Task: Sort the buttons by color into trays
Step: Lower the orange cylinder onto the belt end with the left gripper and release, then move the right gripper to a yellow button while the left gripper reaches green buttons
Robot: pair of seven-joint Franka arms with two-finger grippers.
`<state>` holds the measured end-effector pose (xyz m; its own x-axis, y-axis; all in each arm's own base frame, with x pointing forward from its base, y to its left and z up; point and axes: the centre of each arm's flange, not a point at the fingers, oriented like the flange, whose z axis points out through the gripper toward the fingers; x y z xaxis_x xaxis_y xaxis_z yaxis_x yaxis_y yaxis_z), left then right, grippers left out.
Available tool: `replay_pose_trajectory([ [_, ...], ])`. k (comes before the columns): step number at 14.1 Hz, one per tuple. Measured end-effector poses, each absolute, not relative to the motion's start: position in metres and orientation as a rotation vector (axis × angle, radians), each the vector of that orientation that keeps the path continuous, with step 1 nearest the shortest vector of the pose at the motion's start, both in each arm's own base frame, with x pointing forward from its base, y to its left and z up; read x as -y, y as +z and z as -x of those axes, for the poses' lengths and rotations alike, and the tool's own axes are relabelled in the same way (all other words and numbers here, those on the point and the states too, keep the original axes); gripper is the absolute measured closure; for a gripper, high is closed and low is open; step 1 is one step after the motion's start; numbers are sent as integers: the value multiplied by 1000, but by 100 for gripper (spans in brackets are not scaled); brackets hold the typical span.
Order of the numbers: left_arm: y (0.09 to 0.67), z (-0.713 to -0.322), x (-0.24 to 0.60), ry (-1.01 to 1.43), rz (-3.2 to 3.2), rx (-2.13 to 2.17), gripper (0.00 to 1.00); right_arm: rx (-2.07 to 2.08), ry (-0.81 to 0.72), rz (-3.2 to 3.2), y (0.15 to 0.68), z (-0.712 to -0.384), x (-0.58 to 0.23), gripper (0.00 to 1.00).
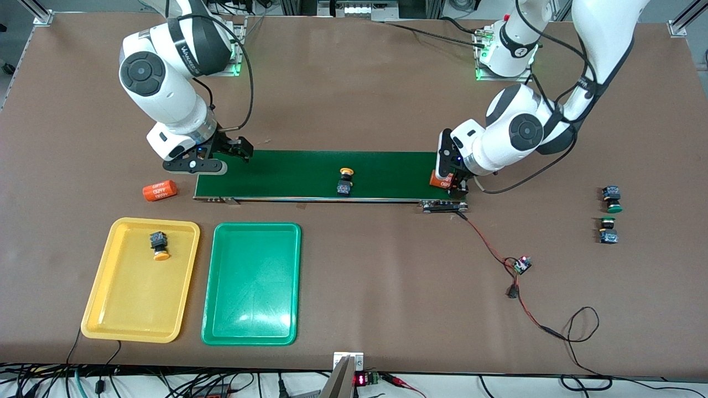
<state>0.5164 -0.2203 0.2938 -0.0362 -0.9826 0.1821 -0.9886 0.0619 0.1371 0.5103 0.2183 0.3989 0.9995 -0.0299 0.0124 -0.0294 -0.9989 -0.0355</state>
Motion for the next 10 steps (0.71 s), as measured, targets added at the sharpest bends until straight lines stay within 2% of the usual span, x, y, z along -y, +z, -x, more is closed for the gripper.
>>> replay_pose_trajectory([
  [3,351,-532,182,-38,-2134,2019,0,-32,-93,3093,392,-492,-216,0],
  [6,395,-561,99,-37,-2302,1873,0,-26,-116,3094,399,-479,-211,0],
  [10,409,-583,-17,1,-2496,1679,0,-21,-133,3091,405,-477,-211,0],
])
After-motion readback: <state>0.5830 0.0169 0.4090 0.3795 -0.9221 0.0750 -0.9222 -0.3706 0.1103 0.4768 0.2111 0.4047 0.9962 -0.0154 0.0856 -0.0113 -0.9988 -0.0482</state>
